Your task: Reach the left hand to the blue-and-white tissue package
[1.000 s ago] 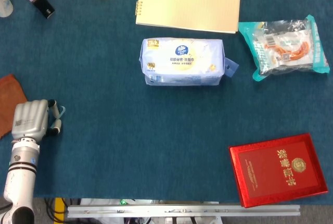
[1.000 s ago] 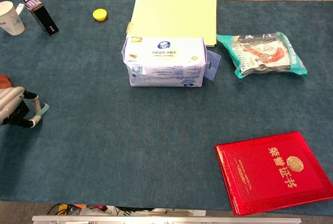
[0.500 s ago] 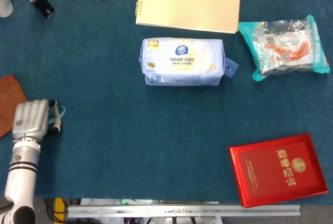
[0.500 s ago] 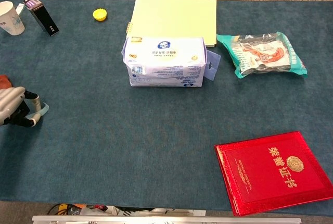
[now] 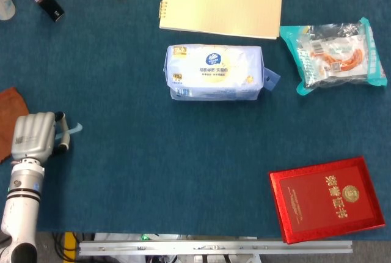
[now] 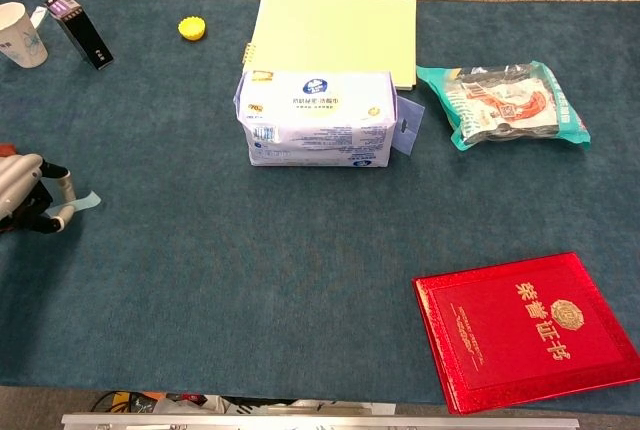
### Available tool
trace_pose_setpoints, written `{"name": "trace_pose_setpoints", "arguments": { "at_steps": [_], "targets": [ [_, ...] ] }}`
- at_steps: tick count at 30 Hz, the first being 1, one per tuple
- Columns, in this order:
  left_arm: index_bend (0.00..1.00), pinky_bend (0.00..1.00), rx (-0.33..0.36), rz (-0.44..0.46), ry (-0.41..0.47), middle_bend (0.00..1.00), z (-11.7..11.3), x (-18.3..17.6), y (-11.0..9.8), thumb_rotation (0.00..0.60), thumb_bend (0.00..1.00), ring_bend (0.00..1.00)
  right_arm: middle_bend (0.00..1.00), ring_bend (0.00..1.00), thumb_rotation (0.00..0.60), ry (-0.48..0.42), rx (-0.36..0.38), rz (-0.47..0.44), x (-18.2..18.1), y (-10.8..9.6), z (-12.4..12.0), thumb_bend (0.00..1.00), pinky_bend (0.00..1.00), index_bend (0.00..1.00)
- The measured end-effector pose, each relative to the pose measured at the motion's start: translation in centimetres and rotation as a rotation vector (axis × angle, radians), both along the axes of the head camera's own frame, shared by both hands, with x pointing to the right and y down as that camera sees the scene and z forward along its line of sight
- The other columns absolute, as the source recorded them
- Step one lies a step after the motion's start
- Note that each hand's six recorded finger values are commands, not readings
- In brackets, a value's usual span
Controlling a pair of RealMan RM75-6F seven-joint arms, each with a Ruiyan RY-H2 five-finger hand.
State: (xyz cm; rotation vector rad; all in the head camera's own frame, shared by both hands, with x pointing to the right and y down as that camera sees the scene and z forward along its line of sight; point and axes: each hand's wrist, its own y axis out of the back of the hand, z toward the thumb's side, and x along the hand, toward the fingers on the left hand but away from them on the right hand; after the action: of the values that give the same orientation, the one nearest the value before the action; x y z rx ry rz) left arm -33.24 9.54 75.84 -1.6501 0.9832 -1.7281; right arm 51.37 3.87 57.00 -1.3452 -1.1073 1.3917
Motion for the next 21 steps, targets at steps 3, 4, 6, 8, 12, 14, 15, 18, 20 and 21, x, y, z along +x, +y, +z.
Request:
{"name": "trace_pose_setpoints", "arguments": {
  "at_steps": [3, 4, 6, 8, 12, 14, 15, 18, 20, 21],
  "targets": [
    [0.55, 0.9, 0.03, 0.015, 0.004, 0.96, -0.7, 0.0, -0.6, 0.6, 0.42, 0.93, 0.41, 0.27, 0.6, -0.001, -0.001, -0.002, -0.1, 0.0, 0.1, 0.36, 0.31, 0.38],
    [0.55, 0.9, 0.046, 0.023, 0.008, 0.96, -1.1, 0.1, -0.9, 0.6, 0.42, 0.93, 0.41, 0.27, 0.6, -0.001, -0.001, -0.004, -0.1, -0.1, 0.1, 0.36, 0.31, 0.38],
    [0.54, 0.9, 0.074, 0.037, 0.016, 0.96, -1.7, 0.2, -1.4, 0.6, 0.42, 0.93, 0.41, 0.27, 0.6, -0.002, -0.003, -0.007, -0.2, -0.1, 0.1, 0.36, 0.31, 0.38],
    [0.54, 0.9, 0.111, 0.06, 0.027, 0.96, -2.5, 0.5, -2.3, 0.6, 0.42, 0.93, 0.41, 0.27, 0.6, -0.004, -0.005, -0.011, -0.3, -0.2, 0.2, 0.36, 0.31, 0.38],
    [0.54, 0.9, 0.182, 0.114, 0.05, 0.96, -4.2, 1.2, -4.3, 0.6, 0.42, 0.93, 0.41, 0.27, 0.6, -0.007, -0.012, -0.017, -0.6, -0.2, 0.5, 0.36, 0.31, 0.38],
    [0.55, 0.9, 0.216, 0.148, 0.06, 0.96, -5.0, 1.8, -5.4, 0.6, 0.42, 0.93, 0.41, 0.27, 0.6, -0.007, -0.013, -0.019, -0.7, -0.2, 0.6, 0.36, 0.31, 0.38],
    [0.55, 0.9, 0.234, 0.168, 0.066, 0.96, -5.4, 2.2, -5.9, 0.6, 0.42, 0.93, 0.41, 0.27, 0.6, -0.008, -0.014, -0.02, -0.8, -0.2, 0.6, 0.36, 0.31, 0.38],
    [0.55, 0.9, 0.276, 0.212, 0.086, 0.96, -6.2, 3.3, -7.1, 0.6, 0.42, 0.93, 0.41, 0.27, 0.6, -0.007, -0.016, -0.023, -0.9, -0.2, 0.7, 0.36, 0.31, 0.38],
    [0.55, 0.9, 0.307, 0.25, 0.104, 0.96, -6.8, 4.3, -7.9, 0.6, 0.42, 0.93, 0.41, 0.27, 0.6, -0.007, -0.019, -0.025, -1.1, -0.2, 0.8, 0.36, 0.31, 0.38],
    [0.55, 0.9, 0.32, 0.266, 0.112, 0.96, -7.0, 4.7, -8.2, 0.6, 0.42, 0.93, 0.41, 0.27, 0.6, -0.007, -0.021, -0.027, -1.1, -0.3, 0.9, 0.36, 0.31, 0.38]
  ]
}}
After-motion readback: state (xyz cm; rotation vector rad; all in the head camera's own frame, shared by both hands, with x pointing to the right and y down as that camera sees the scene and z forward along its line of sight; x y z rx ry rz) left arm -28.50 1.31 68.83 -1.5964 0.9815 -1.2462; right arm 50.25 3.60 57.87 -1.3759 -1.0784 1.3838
